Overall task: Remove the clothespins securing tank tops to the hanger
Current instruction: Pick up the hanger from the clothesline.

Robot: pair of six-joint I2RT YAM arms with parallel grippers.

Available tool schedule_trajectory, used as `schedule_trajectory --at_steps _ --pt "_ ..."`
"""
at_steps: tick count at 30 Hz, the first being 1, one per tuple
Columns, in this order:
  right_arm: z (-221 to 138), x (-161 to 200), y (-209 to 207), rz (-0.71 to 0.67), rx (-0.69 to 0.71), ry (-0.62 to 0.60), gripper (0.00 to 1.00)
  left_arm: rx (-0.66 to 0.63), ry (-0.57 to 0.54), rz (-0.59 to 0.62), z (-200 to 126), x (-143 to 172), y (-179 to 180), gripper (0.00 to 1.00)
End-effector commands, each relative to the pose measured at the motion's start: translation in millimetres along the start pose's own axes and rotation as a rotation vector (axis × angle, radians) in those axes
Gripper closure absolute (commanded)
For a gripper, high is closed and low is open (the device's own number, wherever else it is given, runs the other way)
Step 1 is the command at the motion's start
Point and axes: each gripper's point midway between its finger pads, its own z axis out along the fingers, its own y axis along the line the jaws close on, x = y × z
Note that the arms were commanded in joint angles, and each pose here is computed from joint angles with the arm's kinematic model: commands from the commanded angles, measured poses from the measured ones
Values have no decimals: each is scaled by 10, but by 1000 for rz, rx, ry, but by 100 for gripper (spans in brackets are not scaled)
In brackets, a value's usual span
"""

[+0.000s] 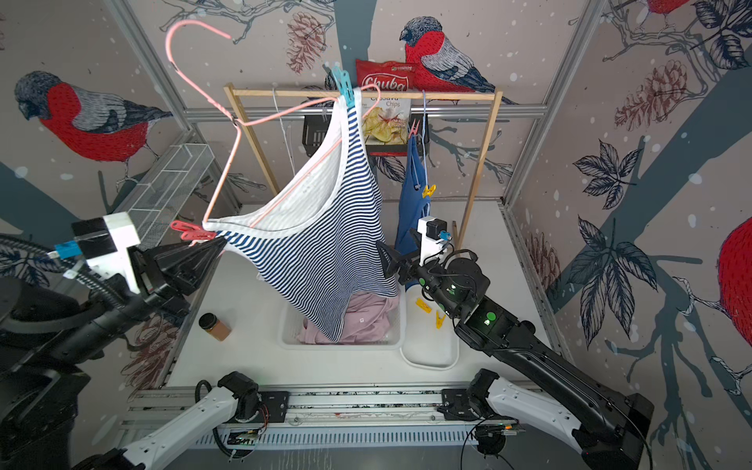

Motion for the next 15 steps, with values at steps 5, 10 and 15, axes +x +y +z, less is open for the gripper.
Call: schedule_trajectory --at_steps 5,10,15 --pt "-67 -130 60 7 -28 6 0 96 88 -17 136 405 -89 100" --pt "-232 -364 122 -15 -55 -24 0 105 140 -25 193 779 -63 100" --pt "-439 -736 224 -63 -94 -77 0 130 193 -16 204 1019 -84 100"
